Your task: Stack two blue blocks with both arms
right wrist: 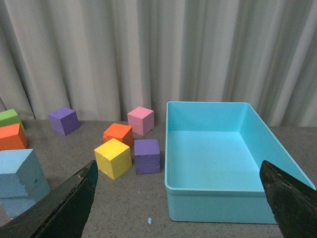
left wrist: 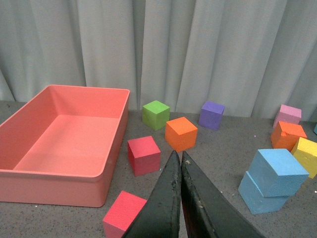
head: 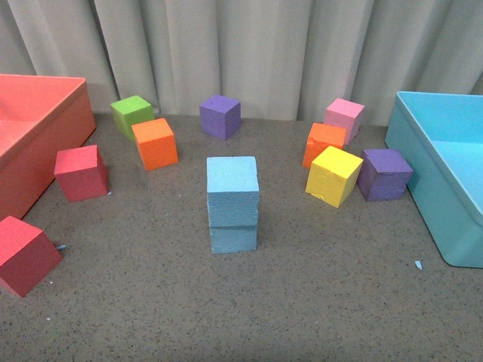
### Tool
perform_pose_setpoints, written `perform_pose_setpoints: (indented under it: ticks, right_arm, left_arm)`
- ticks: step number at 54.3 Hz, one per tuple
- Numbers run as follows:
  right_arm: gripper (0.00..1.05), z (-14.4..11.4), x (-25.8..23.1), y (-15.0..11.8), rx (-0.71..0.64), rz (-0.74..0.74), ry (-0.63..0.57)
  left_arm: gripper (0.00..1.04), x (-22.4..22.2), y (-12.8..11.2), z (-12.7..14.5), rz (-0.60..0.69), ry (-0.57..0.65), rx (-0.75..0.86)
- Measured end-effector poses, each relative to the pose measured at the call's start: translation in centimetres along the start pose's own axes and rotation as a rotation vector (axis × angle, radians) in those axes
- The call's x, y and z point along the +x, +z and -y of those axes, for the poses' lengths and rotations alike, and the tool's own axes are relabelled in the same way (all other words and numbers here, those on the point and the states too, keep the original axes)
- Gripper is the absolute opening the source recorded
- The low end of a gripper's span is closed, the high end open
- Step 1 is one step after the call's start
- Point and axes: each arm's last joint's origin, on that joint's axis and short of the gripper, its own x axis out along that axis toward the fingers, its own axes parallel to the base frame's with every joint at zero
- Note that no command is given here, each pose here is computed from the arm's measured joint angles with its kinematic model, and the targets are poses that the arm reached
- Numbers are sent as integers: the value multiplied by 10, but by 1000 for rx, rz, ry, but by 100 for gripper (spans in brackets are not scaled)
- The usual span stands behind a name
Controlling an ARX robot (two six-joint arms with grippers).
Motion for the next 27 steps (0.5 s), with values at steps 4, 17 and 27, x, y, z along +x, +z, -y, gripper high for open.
perform_pose_setpoints:
  ticks: [4,17,27]
  right_arm:
    - [95,0,0,0,0,0,0]
    - [95,0,0,0,0,0,0]
    - [95,0,0,0,0,0,0]
  left_arm:
    - [4,-1,0,0,0,0,0]
    - [4,-13,-3,0,-8,-1,0]
    - [12,-13,-3,0,-8,0,0]
